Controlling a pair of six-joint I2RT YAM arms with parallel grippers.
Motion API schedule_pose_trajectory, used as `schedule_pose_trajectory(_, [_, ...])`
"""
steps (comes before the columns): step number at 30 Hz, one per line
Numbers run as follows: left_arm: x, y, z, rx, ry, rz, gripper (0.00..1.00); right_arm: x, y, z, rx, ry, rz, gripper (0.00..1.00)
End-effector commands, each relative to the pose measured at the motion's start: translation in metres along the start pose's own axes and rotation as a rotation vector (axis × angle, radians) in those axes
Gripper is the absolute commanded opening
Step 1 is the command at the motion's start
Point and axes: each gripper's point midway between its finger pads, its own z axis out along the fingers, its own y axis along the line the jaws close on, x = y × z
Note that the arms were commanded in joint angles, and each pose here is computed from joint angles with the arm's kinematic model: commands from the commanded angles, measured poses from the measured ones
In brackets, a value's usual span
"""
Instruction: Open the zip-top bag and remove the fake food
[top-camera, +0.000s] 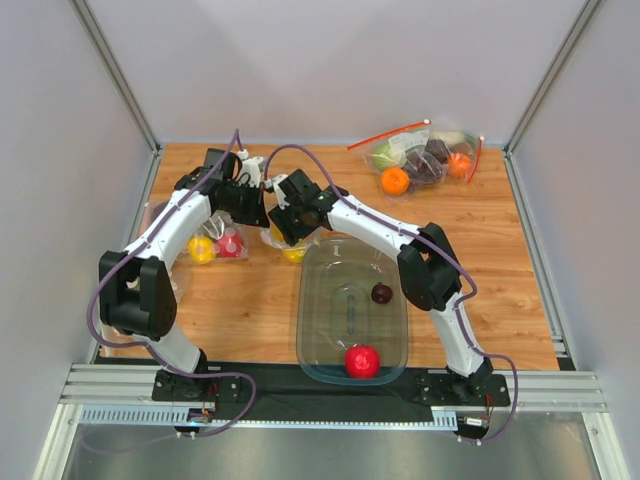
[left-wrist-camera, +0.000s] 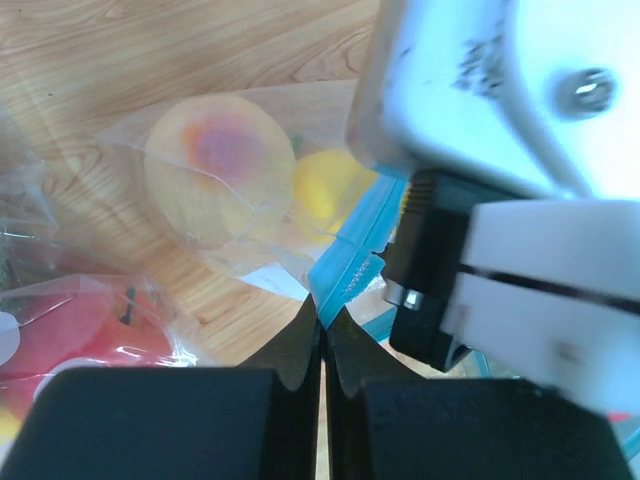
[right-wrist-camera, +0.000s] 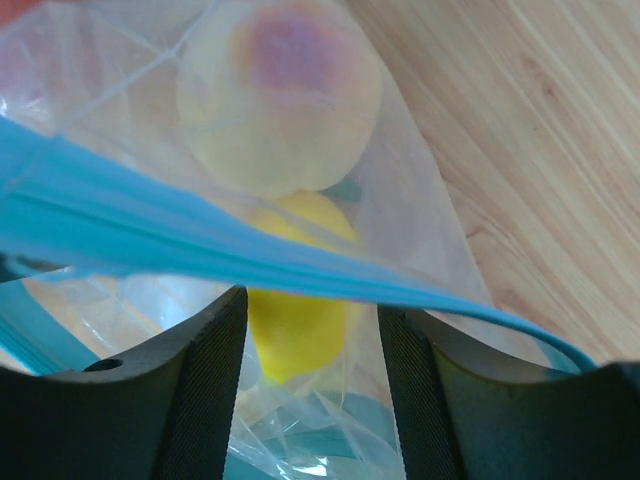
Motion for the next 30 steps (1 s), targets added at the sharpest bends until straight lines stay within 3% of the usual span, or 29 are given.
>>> schedule_pose_trajectory(1, [-0.029, -0.007, -0.018, -0.015, -0.112, 0.05, 0.0, 0.028, 0.011, 0.001, -0.008, 0.098, 0.008, 0.57])
schedule_pose_trajectory(11, [-0.031, 0.0, -0.012, -0.052, -0.175, 0.009, 0.0, 0.032, 0.028, 0.007, -0.069, 0.119, 0.149, 0.71])
schedule_pose_trajectory(30, [-0.036, 0.002, -0.02, -0.088, -0.273, -0.033, 0.0, 0.082, 0.024, 0.047, 0.075, 0.259, 0.16, 0.73])
